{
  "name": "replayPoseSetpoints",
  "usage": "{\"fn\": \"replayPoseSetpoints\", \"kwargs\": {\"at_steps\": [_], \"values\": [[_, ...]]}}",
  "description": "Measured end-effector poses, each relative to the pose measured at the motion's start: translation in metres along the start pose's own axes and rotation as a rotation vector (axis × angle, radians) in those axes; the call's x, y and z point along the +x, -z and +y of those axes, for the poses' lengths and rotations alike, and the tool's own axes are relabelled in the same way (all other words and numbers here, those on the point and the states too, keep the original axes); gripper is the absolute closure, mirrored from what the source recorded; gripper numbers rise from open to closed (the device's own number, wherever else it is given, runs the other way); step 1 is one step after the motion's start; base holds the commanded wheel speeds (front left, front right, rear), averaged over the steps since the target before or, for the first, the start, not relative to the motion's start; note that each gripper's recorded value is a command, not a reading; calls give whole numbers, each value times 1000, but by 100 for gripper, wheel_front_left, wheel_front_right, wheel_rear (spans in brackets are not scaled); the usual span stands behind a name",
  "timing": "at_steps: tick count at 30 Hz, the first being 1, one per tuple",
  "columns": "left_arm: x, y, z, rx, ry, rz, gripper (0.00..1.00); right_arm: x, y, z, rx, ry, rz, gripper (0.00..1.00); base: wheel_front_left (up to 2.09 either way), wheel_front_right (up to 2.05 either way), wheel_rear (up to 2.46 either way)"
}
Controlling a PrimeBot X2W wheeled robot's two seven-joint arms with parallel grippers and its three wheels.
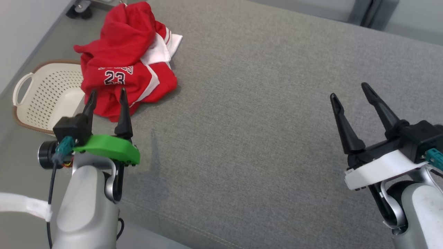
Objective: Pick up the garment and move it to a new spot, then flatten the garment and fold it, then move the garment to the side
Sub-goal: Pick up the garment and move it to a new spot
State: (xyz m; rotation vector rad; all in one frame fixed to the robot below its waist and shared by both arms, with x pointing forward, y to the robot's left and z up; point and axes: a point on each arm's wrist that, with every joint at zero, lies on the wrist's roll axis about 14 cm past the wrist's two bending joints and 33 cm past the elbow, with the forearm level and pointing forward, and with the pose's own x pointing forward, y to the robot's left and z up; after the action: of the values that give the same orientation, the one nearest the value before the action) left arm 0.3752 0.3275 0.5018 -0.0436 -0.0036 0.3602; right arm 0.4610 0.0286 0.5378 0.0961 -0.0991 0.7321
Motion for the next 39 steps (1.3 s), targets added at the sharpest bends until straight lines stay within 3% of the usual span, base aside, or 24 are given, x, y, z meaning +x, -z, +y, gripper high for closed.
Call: {"fn": "replayPoseSetpoints", "kwargs": {"at_steps": [13,14,15,16,20,23,30,34,39], "values": [[65,103,1,-26,-39,379,0,-11,56,-58,34,104,107,0,0,0,0],[68,105,1,-25,-39,387,7,-14,59,-62,34,115,113,0,0,0,0],[72,106,2,-24,-42,387,62,-16,61,-65,34,125,120,0,0,0,0],[74,108,3,-23,-45,390,100,-18,63,-69,33,136,123,0,0,0,0],[81,103,8,-28,-55,365,100,-24,64,-79,25,166,126,0,0,0,0],[99,58,15,-36,-62,207,100,-26,55,-83,12,183,101,0,0,0,0],[76,6,28,4,-66,15,100,-31,26,-78,-4,206,32,0,0,0,0],[56,-23,21,24,-34,-84,100,-43,11,-71,-7,225,8,0,0,0,0],[29,-41,-15,17,64,-154,100,-63,-10,-66,-9,271,-31,0,0,0,0]]}}
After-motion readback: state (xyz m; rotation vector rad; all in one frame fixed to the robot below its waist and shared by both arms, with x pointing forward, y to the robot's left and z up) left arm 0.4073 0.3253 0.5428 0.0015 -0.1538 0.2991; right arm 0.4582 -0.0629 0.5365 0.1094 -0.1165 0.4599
